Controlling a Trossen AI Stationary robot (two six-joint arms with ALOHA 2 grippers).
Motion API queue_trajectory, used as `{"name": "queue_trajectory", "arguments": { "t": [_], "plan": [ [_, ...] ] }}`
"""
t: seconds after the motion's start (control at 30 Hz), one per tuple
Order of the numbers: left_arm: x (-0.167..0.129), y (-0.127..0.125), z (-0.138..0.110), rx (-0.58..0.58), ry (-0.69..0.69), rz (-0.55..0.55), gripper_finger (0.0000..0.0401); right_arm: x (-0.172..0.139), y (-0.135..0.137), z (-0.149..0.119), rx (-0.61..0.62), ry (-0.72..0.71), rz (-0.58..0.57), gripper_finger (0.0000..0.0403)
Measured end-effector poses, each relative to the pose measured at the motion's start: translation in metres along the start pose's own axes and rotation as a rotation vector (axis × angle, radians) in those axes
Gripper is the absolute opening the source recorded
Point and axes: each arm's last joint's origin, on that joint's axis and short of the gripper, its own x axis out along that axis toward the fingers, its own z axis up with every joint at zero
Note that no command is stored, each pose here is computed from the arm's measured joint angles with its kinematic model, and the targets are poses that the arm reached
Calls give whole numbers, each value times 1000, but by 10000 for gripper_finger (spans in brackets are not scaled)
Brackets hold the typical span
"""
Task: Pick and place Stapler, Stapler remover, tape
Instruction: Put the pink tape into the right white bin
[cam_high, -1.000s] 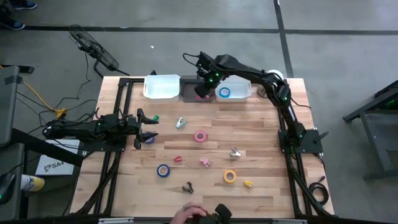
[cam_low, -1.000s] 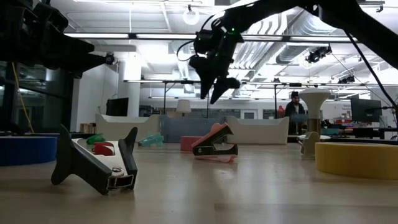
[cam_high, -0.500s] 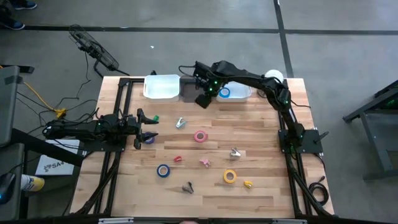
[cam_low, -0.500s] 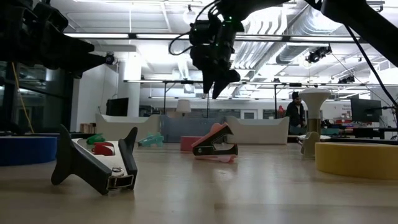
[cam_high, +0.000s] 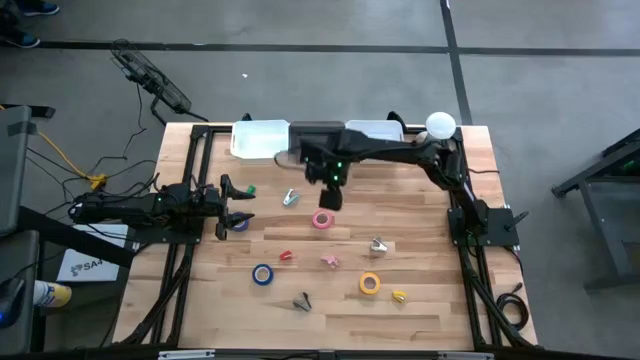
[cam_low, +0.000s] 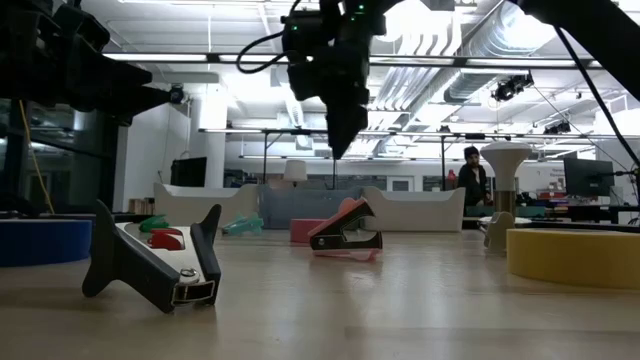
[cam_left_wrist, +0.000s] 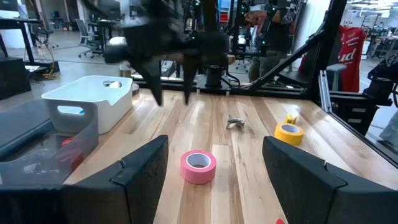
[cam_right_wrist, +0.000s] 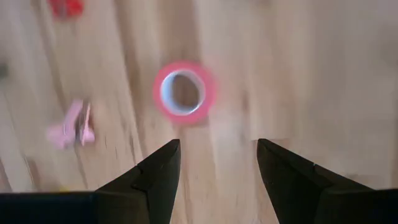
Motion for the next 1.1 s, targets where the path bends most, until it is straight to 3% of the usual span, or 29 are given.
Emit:
{"name": "queue_trajectory", "arguments": {
  "t": [0.3, 0.5, 0.7, 1.1],
  "plan": [
    [0, 0, 0, 0, 0, 0, 259, 48, 30, -11, -426, 55, 32, 204],
    [0, 0, 0, 0, 0, -1, 259, 77, 38, -18, -636, 37, 34, 204],
    [0, 0, 0, 0, 0, -1, 259, 92, 41, -20, -714, 16, -8, 204],
    [0, 0, 0, 0, 0, -1, 259, 94, 43, -14, -763, -45, -48, 204]
  ]
}}
